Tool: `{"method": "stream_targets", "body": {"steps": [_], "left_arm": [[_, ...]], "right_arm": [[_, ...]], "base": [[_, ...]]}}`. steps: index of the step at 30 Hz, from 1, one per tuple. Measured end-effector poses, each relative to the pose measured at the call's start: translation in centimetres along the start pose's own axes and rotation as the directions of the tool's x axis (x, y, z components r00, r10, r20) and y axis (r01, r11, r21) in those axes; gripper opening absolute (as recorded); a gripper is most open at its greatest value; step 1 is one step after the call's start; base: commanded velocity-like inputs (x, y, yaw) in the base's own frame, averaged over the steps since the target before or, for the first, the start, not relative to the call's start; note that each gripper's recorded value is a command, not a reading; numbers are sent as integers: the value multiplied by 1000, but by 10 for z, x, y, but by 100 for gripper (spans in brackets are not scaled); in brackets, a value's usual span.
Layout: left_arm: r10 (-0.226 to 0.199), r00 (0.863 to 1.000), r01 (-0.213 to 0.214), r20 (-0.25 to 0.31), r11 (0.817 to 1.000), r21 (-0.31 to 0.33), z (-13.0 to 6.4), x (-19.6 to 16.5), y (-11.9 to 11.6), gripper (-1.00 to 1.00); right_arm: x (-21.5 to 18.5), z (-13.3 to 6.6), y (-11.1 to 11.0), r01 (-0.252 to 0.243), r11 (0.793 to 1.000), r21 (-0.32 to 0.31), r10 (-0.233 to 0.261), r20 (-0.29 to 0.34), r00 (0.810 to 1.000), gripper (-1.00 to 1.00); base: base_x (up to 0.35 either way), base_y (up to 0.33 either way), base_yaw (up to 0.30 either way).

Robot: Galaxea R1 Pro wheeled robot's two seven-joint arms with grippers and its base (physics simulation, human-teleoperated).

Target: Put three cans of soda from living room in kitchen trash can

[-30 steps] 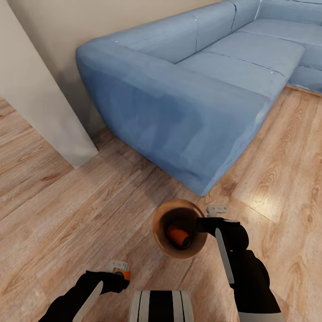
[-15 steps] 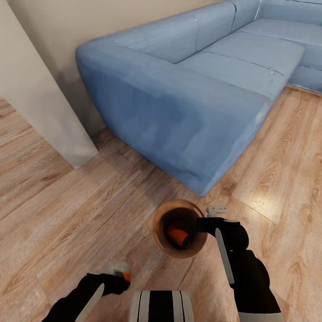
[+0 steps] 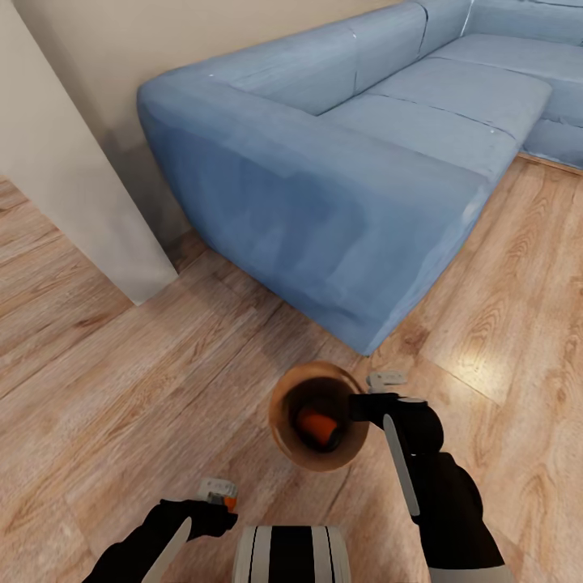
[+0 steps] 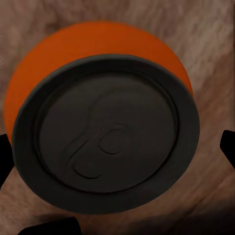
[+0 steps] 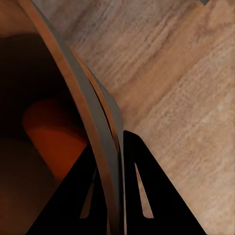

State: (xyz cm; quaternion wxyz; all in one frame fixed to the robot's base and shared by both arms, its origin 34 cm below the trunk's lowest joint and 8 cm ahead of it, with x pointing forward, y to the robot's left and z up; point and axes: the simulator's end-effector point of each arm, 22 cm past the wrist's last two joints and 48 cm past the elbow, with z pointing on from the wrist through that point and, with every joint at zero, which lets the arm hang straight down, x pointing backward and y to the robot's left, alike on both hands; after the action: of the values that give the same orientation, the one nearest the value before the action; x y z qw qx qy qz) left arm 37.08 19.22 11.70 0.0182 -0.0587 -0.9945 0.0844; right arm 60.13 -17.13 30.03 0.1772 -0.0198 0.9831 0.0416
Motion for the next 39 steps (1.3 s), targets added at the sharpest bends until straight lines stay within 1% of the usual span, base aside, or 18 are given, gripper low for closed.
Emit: {"method": "stream_targets", "body": {"steps": [5, 9, 12, 16, 21, 24, 29, 31, 33, 39], "left_arm": [[1, 1000, -1, 4, 1000, -1, 0, -1, 0, 100], [1, 1000, -1, 5, 1000, -2, 0, -2, 0, 100], [3, 1000, -3, 5, 1000, -3, 0, -2, 1, 100], [21, 1000, -21, 8, 1000, -16, -1, -5, 3, 100], [25, 1000, -25, 11, 999, -20, -1, -6, 4, 100], [27, 999, -26, 21, 999, -24, -1, -15, 6, 100], [26, 999, -26, 28, 1000, -14, -1, -21, -3, 100], [34, 999, -33, 29, 999, -25, 0, -22, -2, 100], [36, 999, -35, 22, 998, -53, 2, -20, -3, 100], [38, 999, -37, 13, 997, -69, 3, -17, -1, 100]], "right_arm": [[0, 0, -3, 13, 1000, 16, -14, 0, 1000, -100], [0, 0, 0, 8, 1000, 5, -8, 0, 1000, -100], [0, 0, -1, 10, 1000, 9, -10, 1, 1000, -100], [0, 0, -1, 11, 1000, 11, -11, 0, 1000, -100], [0, 0, -1, 10, 1000, 9, -10, 0, 1000, -100], [0, 0, -1, 12, 1000, 10, -12, 1, 1000, -100], [0, 0, 0, 11, 1000, 8, -11, 1, 1000, -100], [0, 0, 0, 12, 1000, 8, -12, 1, 1000, -100], [0, 0, -1, 12, 1000, 9, -12, 1, 1000, -100], [0, 0, 0, 12, 1000, 8, -12, 1, 1000, -100]], "base": [[0, 0, 0], [0, 0, 0], [0, 0, 0], [0, 0, 0], [0, 0, 0], [0, 0, 0], [0, 0, 0], [0, 0, 0], [0, 0, 0], [0, 0, 0]]}}
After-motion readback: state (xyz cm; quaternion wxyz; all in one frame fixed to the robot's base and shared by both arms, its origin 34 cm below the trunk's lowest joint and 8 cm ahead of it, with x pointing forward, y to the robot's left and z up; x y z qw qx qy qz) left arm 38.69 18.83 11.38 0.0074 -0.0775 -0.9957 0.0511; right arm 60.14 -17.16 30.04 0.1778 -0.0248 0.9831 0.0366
